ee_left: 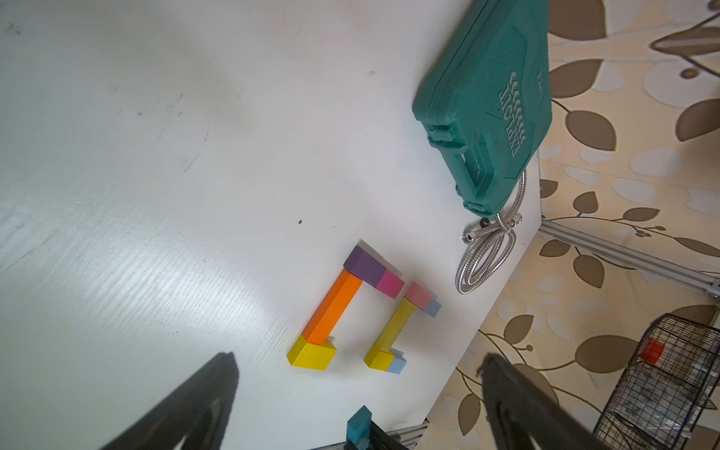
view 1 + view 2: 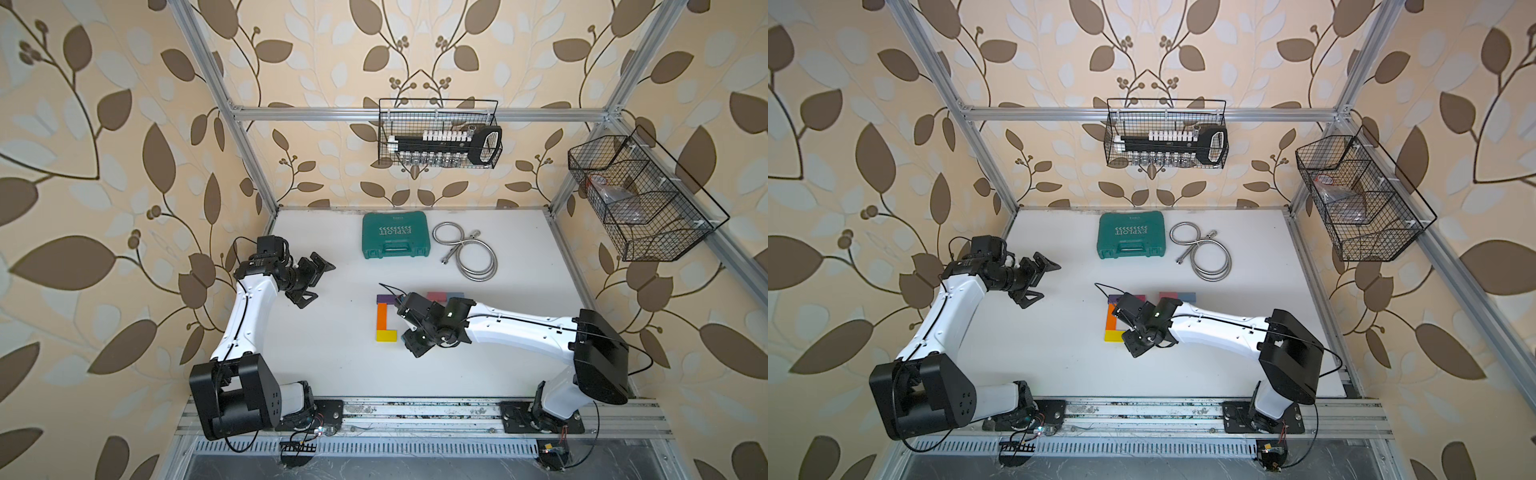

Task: Assemble the letter c with building blocks
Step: Assemble the building block at the center of the board.

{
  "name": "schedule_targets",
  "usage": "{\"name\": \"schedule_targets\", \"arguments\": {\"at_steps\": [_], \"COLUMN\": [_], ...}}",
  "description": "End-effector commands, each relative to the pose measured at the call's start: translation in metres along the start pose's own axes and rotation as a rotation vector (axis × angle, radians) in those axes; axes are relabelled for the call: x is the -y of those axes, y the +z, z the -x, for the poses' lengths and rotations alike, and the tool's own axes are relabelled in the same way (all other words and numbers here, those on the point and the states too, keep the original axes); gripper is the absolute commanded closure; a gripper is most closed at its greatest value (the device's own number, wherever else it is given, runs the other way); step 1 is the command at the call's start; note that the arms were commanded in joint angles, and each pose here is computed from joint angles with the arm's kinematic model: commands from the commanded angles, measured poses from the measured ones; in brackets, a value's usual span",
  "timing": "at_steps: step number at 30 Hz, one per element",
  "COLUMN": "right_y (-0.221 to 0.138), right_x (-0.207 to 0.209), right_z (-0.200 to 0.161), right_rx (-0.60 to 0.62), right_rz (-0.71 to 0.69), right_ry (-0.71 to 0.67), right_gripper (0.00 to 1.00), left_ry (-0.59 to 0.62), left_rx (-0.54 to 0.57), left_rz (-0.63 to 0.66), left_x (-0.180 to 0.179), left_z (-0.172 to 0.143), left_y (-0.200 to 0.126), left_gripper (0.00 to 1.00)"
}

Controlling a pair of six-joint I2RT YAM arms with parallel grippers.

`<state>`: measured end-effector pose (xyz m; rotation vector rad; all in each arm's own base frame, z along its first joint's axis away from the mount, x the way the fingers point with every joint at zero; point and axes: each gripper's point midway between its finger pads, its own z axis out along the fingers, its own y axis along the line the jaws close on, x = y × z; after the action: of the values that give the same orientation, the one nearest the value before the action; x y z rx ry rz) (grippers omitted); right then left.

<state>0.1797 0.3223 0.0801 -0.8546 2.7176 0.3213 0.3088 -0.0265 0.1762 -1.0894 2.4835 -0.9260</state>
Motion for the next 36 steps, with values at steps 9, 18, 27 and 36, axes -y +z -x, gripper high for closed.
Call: {"name": "schedule_targets", "arguments": {"at_steps": [9,18,27,36], "right_y": [0.05,0.045,0.019,0.026], "right_x": [0.01,0.009,-0.003,0.001], "right_z": [-0.036,-0.036,-0.05,-0.065], "right_rx": [-0.15,-0.134,-0.103,-0.111], "right_rz": [-0.104,-0.13,-0.138,-0.161], "right_ry": [-0.097,-0.131,-0.132,-0.092], "right_gripper": [0.85,0.3,0.29,0.29], "left_ry": [0.011,0.005,0.012,0.01], "left_rx": [0.004,-0.001,-0.004,-0.005], "left_rz": [0.004,0.009,-0.003,-0.014], "left_x": [0.004,0.001,0.003,0.006], "left_z": [-0.005,-0.006,-0.008,-0.008], "left_y": [-0.004,0.002,0.002,0.001], "left_gripper": [0.01,0.01,0.01,0.01]}}
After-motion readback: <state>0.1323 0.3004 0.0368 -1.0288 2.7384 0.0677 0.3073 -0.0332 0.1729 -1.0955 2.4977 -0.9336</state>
